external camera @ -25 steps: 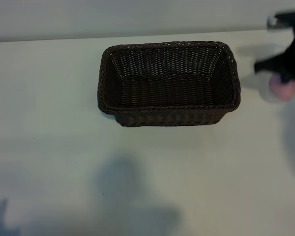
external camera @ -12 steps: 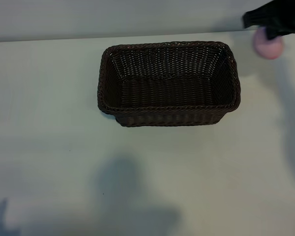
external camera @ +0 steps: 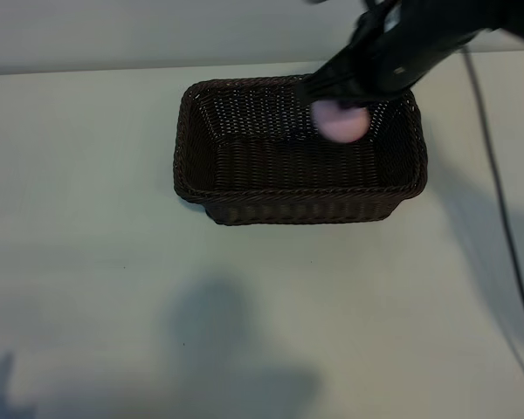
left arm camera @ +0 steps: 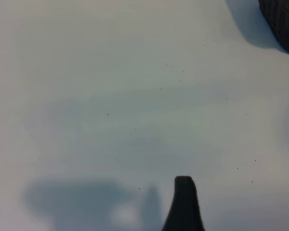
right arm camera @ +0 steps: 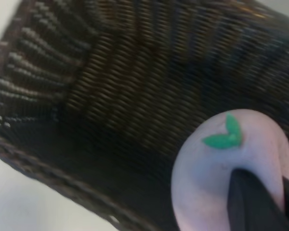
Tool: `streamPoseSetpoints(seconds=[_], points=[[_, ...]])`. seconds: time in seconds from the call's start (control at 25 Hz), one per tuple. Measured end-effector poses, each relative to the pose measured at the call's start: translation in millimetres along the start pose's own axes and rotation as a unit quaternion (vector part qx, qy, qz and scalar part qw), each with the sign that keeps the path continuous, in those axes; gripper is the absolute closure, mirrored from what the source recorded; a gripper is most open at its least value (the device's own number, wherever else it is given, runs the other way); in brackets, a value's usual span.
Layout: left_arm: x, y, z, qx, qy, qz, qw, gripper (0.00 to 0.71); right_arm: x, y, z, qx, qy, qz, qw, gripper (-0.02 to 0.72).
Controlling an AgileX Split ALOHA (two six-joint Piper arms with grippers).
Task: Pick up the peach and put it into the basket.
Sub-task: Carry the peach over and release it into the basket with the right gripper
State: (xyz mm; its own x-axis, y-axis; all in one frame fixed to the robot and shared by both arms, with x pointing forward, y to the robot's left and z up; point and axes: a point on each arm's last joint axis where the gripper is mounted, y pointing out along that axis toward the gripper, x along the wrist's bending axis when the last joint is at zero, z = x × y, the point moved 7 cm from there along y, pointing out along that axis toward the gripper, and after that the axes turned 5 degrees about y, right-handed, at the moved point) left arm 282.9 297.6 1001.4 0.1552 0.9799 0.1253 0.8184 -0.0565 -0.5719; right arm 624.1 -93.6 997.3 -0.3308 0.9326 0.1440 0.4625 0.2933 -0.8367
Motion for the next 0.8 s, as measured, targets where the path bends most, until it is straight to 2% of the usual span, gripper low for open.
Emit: streamPoseSetpoints(seconds=[0.4,0.56,0.64,0.72,0.8], points=[[0.0,0,0,0.000,0.000,0.000,1.000,0.135,-10,95,27,0.056,0.003,0.013,0.998,0.656],[0.0,0,0,0.000,0.000,0.000,1.000,0.135,-12,108,30,0.057,0.003,0.015,0.998,0.630],[0.0,0,0,0.000,0.000,0.000,1.000,0.135,-11,107,26,0.050,0.002,0.013,0.999,0.560],[0.0,0,0,0.000,0.000,0.000,1.000,0.135,-10,104,22,0.052,0.001,0.013,0.999,0.455],[0.0,0,0,0.000,0.000,0.000,1.000,0.135,-7,97,13,0.053,-0.007,0.011,0.999,0.281]])
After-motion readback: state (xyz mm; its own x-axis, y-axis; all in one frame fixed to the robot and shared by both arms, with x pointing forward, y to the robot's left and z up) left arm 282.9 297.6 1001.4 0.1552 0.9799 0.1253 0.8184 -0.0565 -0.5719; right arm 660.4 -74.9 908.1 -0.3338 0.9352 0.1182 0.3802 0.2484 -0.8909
